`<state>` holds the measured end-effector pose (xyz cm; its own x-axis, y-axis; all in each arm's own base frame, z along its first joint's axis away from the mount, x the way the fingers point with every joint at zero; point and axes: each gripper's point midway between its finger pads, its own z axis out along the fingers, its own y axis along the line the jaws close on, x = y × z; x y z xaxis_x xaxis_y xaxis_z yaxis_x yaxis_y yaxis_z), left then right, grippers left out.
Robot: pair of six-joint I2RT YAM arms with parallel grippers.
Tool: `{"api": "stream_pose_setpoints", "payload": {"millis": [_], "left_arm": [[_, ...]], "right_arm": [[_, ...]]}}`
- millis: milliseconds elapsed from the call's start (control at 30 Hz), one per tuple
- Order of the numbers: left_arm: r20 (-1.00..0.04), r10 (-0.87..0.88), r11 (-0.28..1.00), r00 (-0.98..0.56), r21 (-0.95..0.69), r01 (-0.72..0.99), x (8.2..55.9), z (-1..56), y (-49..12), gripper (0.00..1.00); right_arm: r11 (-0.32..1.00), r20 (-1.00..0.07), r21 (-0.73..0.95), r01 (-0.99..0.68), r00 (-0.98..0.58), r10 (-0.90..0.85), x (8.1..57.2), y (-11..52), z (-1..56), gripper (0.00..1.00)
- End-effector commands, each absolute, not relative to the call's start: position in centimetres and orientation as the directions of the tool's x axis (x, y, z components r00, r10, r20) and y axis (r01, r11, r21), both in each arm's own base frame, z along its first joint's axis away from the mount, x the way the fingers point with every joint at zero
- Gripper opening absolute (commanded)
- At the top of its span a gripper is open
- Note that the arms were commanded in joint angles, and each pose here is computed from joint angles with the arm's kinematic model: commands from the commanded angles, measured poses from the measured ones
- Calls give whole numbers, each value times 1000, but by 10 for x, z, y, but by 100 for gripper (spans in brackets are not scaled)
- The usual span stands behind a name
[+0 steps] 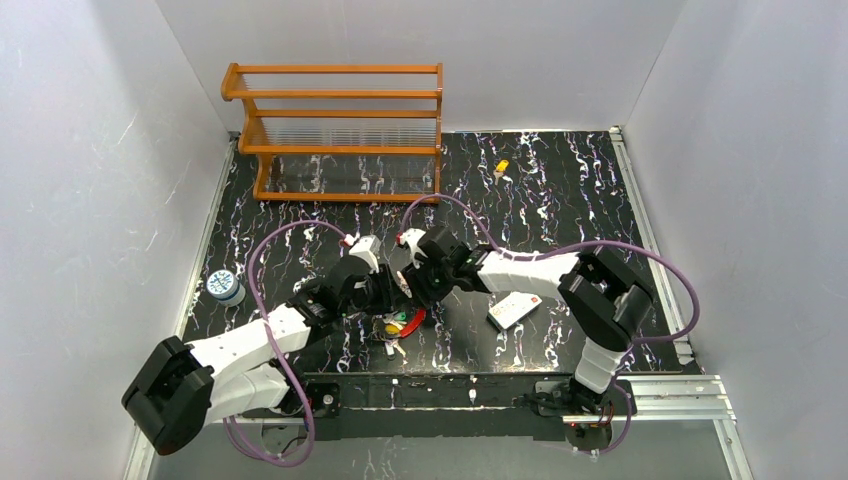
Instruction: Put the keys on the keyring
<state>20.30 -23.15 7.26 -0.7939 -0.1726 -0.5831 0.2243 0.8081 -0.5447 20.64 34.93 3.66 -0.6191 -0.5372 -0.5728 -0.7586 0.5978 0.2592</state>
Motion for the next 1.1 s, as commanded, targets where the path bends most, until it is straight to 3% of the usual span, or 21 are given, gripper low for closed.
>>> {"api": "stream_pose_setpoints", "payload": {"millis": [0, 200, 567, 1067], "left_arm": [[-591, -170, 818, -789, -531, 221, 199, 74, -225, 32], [-589, -168, 820, -790, -529, 220, 198, 74, -224, 32], [-603, -168, 836, -780, -506, 211, 201, 75, -219, 32], [-671, -133, 856, -729, -449, 257, 202, 102, -205, 32]], "right_arm": [[602, -607, 168, -781, -563, -561, 220, 359, 41, 53], [607, -591, 137, -783, -556, -584, 221, 359, 33, 43], [611, -617, 113, -784, -537, -575, 223, 356, 49, 2], [543, -660, 211, -813, -528, -534, 206, 365, 95, 1]]}}
